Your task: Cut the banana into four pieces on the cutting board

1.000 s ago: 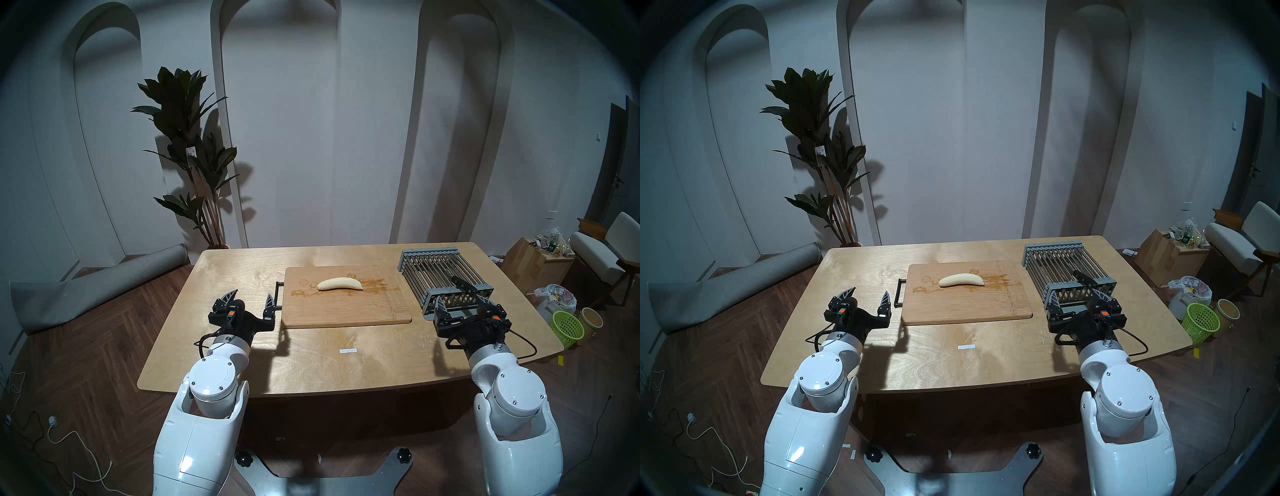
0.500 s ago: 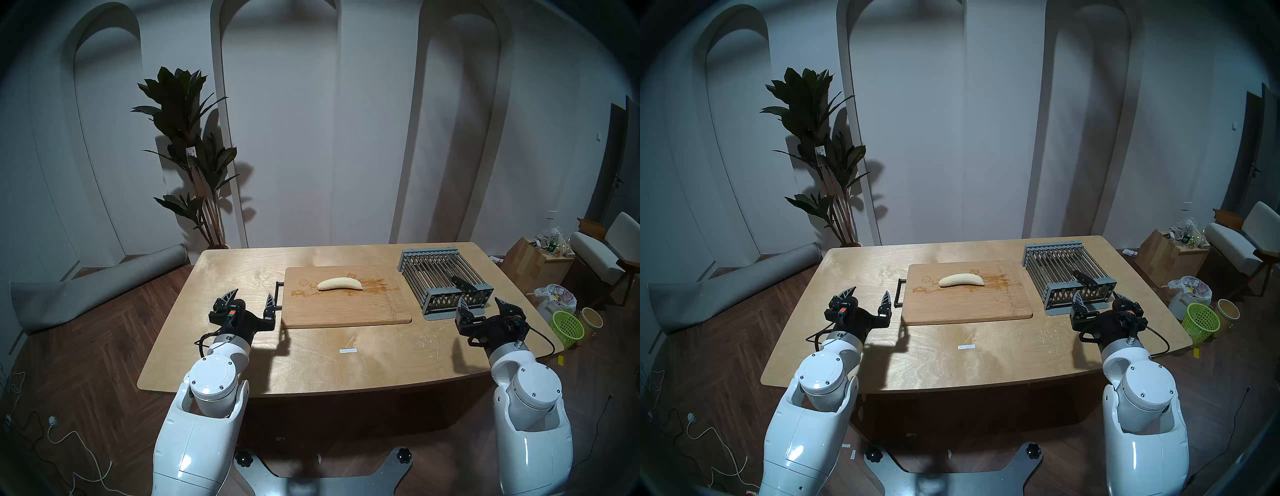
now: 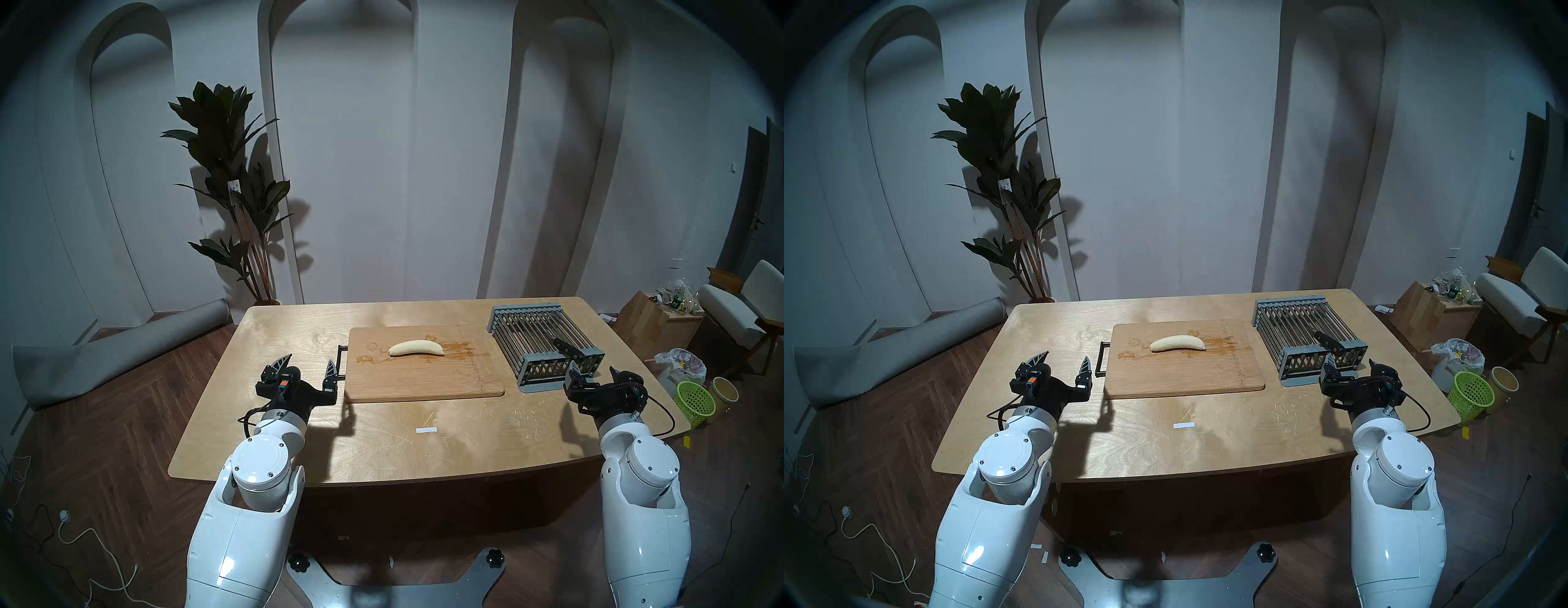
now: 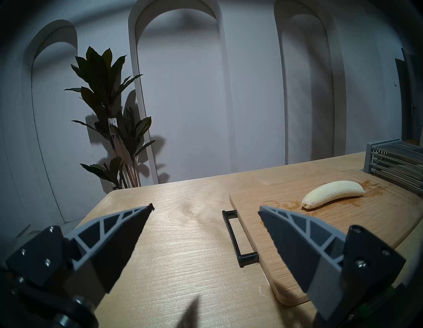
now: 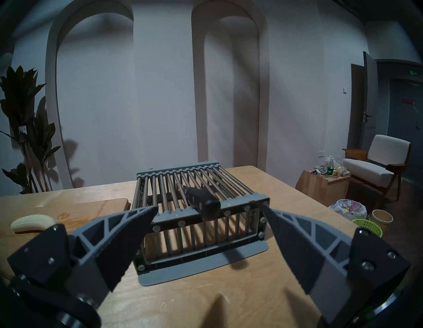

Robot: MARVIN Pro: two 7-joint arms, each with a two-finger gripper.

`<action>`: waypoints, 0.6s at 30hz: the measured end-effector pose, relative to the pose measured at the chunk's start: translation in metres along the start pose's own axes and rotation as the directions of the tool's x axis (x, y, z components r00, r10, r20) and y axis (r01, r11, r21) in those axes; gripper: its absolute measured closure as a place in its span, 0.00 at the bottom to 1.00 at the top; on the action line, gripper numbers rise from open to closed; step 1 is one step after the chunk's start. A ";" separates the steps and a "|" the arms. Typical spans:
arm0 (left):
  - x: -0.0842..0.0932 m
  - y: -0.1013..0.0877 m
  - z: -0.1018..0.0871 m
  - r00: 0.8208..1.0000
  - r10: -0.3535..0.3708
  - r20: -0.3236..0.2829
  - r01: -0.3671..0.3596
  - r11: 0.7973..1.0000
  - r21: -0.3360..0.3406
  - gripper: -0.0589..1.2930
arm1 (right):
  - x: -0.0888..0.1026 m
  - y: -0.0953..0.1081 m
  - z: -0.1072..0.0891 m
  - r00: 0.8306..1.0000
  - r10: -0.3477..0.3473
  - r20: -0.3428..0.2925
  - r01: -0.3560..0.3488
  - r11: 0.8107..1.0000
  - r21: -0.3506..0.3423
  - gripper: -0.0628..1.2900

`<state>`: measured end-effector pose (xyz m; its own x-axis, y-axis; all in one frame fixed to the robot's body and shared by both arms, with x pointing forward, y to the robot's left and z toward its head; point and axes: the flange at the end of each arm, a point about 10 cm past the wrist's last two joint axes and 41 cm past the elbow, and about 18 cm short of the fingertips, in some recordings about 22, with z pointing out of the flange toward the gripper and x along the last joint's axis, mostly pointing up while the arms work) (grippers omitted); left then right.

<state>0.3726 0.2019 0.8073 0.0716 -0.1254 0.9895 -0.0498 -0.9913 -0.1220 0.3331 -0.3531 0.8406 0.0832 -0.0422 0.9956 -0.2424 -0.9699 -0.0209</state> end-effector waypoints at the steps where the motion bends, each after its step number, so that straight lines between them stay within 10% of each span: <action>1: 0.000 0.000 0.000 1.000 0.000 0.000 0.000 1.000 0.000 0.03 | 0.002 0.001 0.003 1.000 -0.006 -0.004 0.006 1.000 0.000 0.03; 18: 0.000 0.000 0.000 1.000 -0.002 0.000 0.002 1.000 -0.001 0.03 | 0.030 -0.009 0.020 0.996 -0.084 -0.027 0.085 0.994 0.063 0.03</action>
<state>0.3727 0.2016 0.8074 0.0714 -0.1234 0.9898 -0.0508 -0.9915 -0.1200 0.3574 -0.3509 0.8689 0.0775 0.0457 0.9959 -0.1733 -0.9831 0.0586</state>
